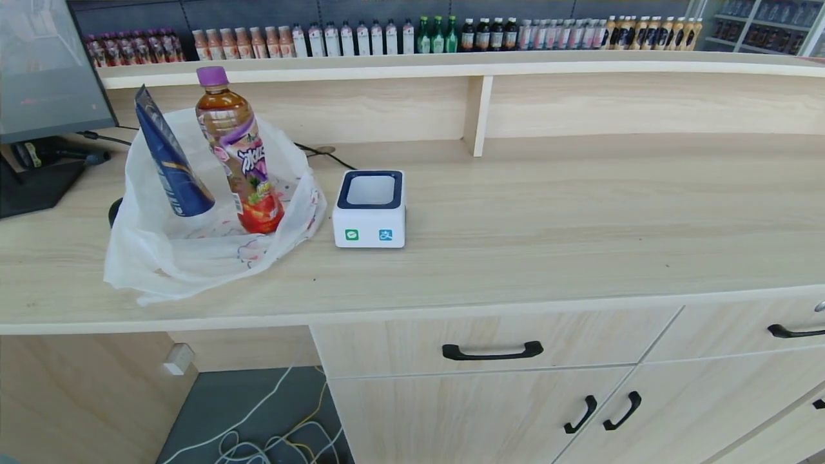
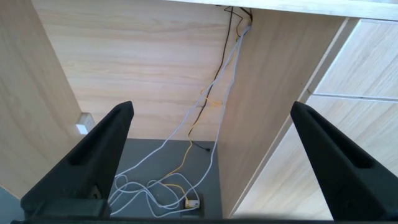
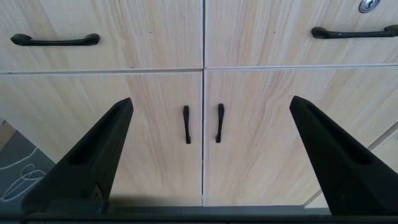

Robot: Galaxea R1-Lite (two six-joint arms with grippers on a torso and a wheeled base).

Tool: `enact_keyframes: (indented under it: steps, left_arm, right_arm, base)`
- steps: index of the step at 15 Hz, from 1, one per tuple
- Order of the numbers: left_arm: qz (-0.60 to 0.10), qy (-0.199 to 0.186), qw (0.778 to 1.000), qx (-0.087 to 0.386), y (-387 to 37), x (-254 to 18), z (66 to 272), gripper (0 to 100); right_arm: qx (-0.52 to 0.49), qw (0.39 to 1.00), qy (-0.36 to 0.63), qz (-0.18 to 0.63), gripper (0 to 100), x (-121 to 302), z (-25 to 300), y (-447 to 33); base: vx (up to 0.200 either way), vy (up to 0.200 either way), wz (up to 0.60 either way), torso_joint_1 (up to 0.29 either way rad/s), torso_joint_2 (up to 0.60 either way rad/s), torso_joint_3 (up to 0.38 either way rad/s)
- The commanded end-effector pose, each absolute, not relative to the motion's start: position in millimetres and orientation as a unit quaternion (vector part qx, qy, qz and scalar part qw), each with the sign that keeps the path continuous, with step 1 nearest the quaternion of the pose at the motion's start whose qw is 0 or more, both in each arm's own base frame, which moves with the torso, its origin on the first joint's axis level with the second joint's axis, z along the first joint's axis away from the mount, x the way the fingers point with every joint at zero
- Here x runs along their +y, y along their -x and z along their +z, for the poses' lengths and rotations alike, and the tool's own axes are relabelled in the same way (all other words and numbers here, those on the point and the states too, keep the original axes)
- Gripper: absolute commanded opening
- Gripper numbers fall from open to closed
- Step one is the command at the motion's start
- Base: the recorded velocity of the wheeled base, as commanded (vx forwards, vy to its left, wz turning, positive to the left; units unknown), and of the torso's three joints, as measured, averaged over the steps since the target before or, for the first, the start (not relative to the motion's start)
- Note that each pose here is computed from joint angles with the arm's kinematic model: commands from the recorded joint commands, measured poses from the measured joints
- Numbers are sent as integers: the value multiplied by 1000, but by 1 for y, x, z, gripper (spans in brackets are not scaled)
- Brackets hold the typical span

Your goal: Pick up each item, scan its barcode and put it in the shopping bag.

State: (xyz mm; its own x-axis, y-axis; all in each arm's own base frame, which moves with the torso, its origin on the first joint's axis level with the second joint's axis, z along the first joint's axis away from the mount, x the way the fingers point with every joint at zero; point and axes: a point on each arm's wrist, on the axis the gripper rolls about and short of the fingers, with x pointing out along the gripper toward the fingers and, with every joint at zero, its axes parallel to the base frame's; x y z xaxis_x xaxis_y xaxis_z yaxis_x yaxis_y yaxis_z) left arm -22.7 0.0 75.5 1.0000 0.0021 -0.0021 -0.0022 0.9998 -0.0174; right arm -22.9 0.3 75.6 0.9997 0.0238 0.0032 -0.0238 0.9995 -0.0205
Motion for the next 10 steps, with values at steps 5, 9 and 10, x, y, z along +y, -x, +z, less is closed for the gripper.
enact_keyframes:
  steps: [5,9,10]
  left_arm:
    - [2,9,1000,1,23,0,76,100]
    - [2,9,1000,1,23,0,76,100]
    - [2,8,1000,1,23,0,76,100]
  right_arm:
    - [0,1000,12,12,100,0,76,23]
    - [-1,1000,12,11,100,0,76,23]
    - [0,1000,12,12,100,0,76,23]
  base:
    - [0,0,0,0,0,0]
    - [0,0,0,0,0,0]
    - [0,0,0,0,0,0]
